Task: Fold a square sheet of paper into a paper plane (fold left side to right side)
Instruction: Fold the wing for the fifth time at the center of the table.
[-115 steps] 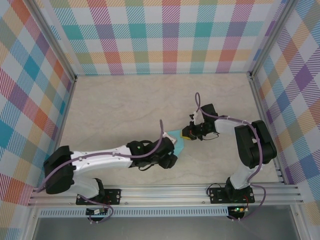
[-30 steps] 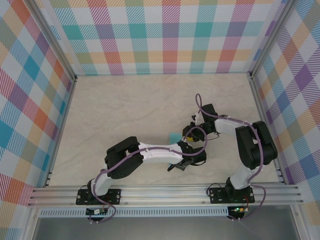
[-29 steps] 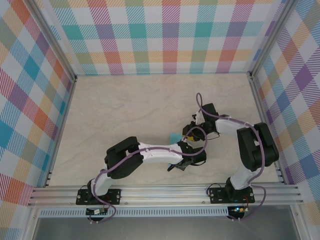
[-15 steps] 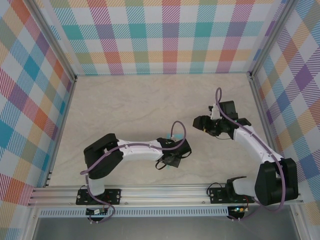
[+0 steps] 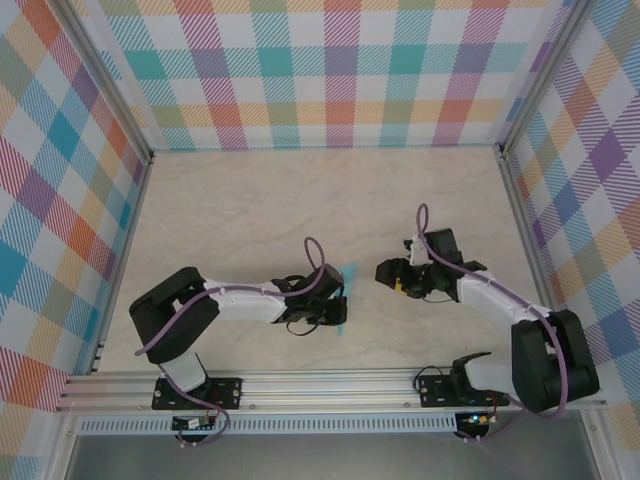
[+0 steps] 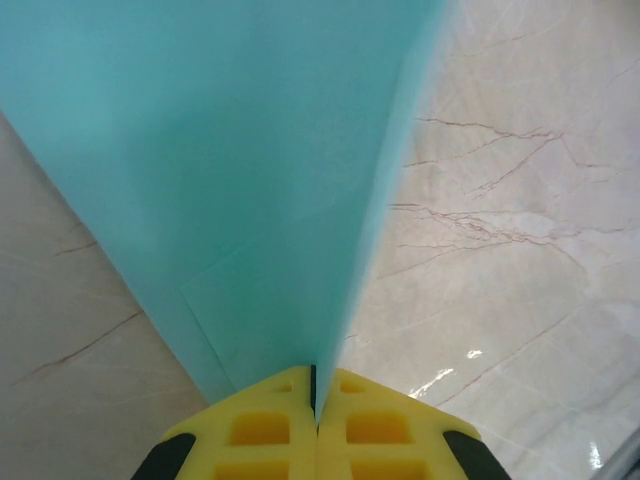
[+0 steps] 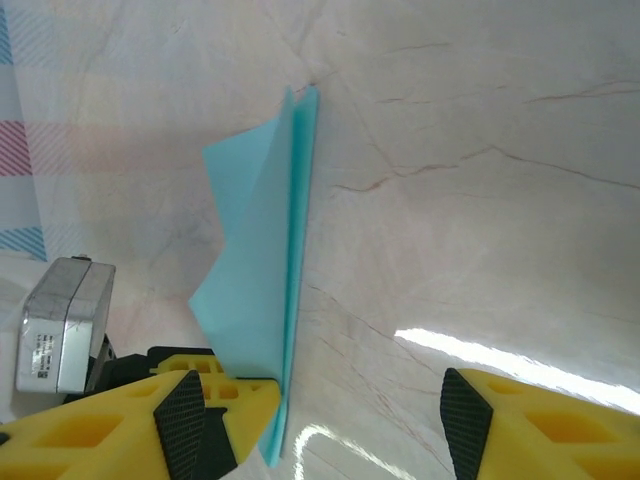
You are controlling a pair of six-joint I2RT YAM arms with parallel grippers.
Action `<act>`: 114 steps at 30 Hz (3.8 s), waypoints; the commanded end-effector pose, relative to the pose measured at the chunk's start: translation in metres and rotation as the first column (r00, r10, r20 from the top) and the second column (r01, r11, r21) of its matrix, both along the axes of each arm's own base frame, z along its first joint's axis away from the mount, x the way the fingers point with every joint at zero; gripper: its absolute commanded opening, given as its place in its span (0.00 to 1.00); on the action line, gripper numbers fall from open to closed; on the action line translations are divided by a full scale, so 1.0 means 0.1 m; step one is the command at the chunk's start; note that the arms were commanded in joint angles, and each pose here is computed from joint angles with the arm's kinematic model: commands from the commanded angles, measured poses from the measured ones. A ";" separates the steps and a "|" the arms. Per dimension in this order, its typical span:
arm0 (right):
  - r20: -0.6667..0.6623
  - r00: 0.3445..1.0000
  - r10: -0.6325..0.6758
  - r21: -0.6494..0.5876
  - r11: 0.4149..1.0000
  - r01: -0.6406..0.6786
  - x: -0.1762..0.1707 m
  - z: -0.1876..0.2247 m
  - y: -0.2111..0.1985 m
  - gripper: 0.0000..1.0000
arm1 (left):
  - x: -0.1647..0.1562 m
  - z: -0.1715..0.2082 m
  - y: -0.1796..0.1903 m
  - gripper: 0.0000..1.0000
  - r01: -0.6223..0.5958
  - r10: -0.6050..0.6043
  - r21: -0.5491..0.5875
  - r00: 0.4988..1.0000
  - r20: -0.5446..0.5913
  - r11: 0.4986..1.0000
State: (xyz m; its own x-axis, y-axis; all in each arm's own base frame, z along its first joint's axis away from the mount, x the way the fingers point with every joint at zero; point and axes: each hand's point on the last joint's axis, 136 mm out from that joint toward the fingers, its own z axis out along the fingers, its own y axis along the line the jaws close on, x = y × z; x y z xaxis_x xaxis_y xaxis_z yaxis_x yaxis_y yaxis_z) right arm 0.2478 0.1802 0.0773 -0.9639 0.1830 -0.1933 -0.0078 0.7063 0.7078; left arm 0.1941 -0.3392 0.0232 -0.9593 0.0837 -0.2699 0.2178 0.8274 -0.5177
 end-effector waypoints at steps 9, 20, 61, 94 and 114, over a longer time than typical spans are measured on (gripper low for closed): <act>0.031 0.996 0.084 0.028 0.996 -0.085 0.13 -0.05 0.63 0.58 | 0.09 0.18 -0.02 0.00 -0.086 0.078 -0.207 0.996 -0.046 0.974; -0.076 0.994 0.082 -0.014 0.996 -0.084 0.14 -0.26 0.80 0.45 | 0.08 0.07 0.02 0.00 -0.112 0.100 -0.202 0.993 -0.071 0.973; -0.290 0.956 0.052 -0.137 0.986 -0.096 0.00 -0.73 0.78 0.39 | 0.29 0.55 0.58 0.58 -0.223 0.218 -0.295 0.975 -0.050 0.929; -0.287 0.956 0.063 -0.146 0.983 -0.108 -0.01 -0.70 0.77 0.39 | 0.73 0.23 0.20 0.27 -0.239 0.173 -0.390 0.965 -0.197 0.889; -0.220 0.974 0.060 -0.096 0.992 -0.083 0.11 -0.47 0.81 0.42 | 0.68 0.06 0.28 0.04 -0.263 0.198 -0.349 0.957 -0.212 0.900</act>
State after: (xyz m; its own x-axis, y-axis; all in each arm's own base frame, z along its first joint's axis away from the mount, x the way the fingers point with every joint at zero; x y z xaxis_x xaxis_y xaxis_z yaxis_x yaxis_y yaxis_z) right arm 0.2570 0.2646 0.0247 -0.9951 0.0952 0.0261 0.0907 0.7776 0.6221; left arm 0.2602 -0.3171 0.0331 -0.9758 -0.2109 -0.0580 -0.0751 0.5719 -0.8169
